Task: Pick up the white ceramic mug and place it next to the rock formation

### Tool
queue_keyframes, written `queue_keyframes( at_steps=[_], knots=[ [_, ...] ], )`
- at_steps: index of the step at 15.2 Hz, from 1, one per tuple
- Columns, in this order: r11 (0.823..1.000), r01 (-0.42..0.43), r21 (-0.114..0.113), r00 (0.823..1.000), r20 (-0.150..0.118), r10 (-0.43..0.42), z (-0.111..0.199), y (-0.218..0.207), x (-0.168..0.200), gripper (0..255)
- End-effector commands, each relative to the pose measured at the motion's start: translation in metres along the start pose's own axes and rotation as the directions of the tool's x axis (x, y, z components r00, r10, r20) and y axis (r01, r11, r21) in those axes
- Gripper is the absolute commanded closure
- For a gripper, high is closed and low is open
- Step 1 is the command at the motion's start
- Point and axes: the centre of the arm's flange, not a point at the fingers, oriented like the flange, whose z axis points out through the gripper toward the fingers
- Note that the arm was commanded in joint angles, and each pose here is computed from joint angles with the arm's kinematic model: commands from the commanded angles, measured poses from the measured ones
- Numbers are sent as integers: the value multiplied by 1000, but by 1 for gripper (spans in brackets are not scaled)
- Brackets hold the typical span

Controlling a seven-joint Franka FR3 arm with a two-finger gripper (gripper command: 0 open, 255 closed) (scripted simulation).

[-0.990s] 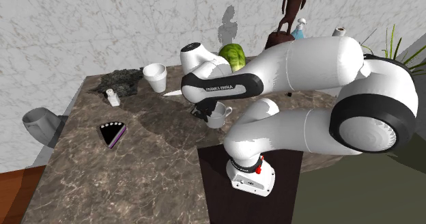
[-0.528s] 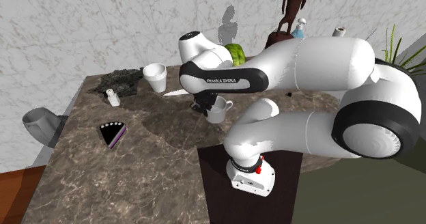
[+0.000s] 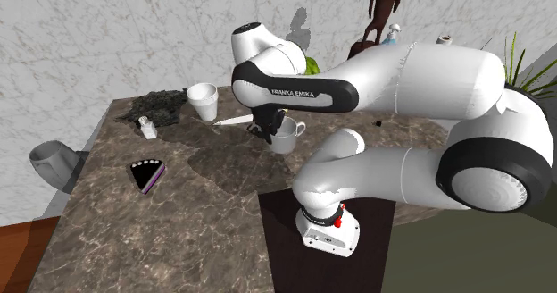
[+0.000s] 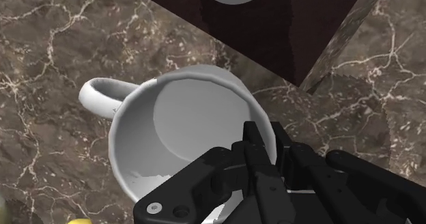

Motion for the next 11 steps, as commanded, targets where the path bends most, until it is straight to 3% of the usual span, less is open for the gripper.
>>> queue_keyframes(
  at_steps=[1, 11],
  knots=[
    [1000, 0, 0, 1000, 0, 0, -10, -1, -1, 255],
    [1000, 0, 0, 1000, 0, 0, -60, 3, -8, 255]
  ],
)
